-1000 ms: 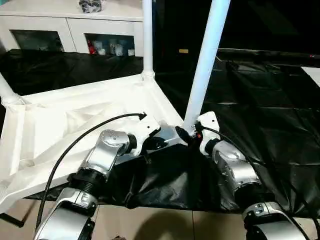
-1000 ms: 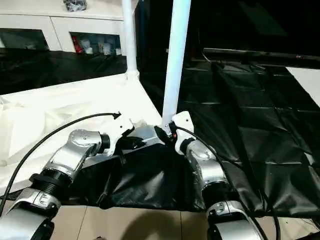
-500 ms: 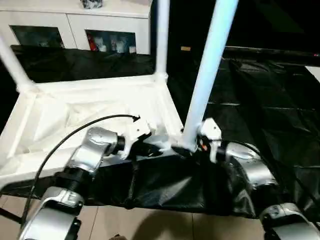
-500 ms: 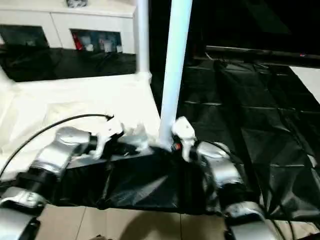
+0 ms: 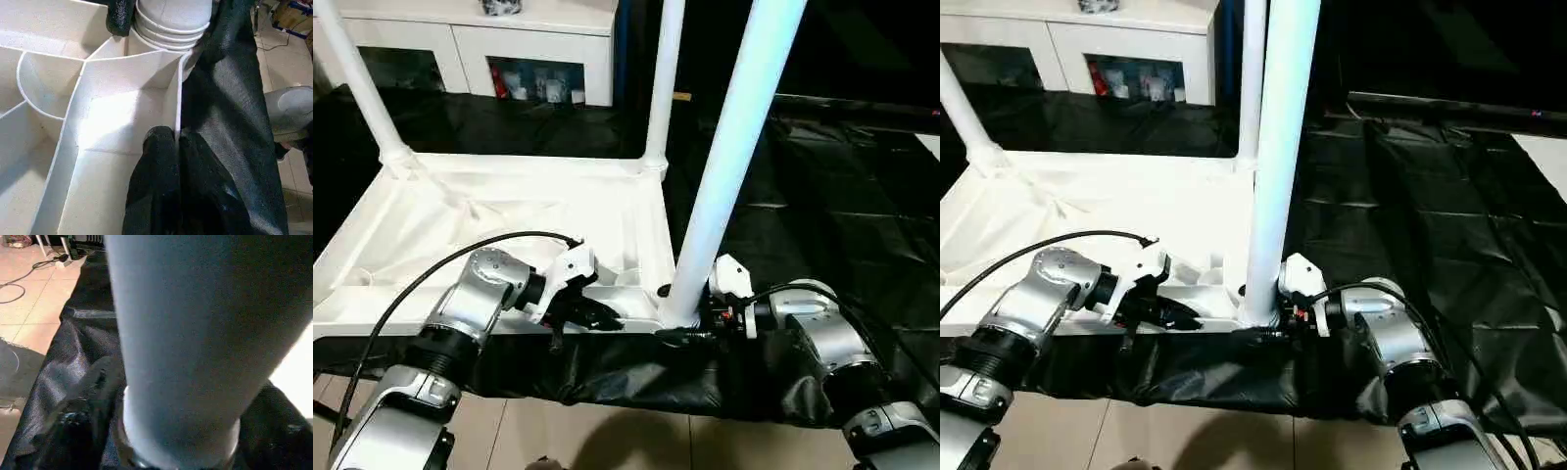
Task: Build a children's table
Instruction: Rotate leg to tighten
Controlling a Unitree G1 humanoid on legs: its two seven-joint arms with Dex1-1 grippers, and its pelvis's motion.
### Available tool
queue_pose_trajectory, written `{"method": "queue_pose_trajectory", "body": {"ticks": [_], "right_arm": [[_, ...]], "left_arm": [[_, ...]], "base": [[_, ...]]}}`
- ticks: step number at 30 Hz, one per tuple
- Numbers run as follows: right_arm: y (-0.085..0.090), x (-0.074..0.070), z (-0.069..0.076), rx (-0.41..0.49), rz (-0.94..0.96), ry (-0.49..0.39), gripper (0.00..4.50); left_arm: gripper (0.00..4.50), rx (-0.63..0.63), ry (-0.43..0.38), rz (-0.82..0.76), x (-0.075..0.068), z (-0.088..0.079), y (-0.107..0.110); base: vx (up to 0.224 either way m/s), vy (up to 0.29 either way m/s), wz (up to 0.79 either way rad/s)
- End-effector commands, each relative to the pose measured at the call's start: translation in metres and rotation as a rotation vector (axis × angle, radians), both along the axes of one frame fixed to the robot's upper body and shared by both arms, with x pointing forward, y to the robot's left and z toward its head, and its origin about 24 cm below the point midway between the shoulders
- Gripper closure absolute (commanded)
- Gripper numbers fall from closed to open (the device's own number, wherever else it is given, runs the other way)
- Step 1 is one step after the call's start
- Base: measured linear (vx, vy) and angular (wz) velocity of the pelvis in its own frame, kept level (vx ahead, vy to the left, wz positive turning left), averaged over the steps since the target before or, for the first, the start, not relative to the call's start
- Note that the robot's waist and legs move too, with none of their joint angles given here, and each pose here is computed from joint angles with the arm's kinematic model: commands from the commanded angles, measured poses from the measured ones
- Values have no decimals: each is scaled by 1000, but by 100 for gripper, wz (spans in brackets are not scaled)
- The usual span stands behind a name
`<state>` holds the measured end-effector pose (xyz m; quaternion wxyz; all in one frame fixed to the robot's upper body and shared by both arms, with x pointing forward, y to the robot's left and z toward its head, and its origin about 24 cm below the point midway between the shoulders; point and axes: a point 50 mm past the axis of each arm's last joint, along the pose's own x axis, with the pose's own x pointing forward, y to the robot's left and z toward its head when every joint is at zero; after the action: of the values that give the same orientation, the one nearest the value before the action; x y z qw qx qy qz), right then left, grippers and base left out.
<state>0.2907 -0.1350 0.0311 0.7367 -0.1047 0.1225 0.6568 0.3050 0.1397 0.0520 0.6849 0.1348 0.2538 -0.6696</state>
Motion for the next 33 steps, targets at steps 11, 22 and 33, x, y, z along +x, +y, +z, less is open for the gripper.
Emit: {"method": "queue_pose_trajectory", "body": {"ticks": [11, 22, 33], "right_arm": [[28, -11, -13, 24, 49, 49, 183], [50, 12, -30, 28, -473, 30, 184], [87, 29, -21, 93, -685, 36, 115]], "left_arm": [[450, -88, -99, 85, 5, 6, -18], [450, -125, -190, 350, 23, 5, -48], [450, -111, -222, 423, 26, 1, -77]], "base": [[0, 0, 0], [0, 0, 0], [0, 0, 0]]}}
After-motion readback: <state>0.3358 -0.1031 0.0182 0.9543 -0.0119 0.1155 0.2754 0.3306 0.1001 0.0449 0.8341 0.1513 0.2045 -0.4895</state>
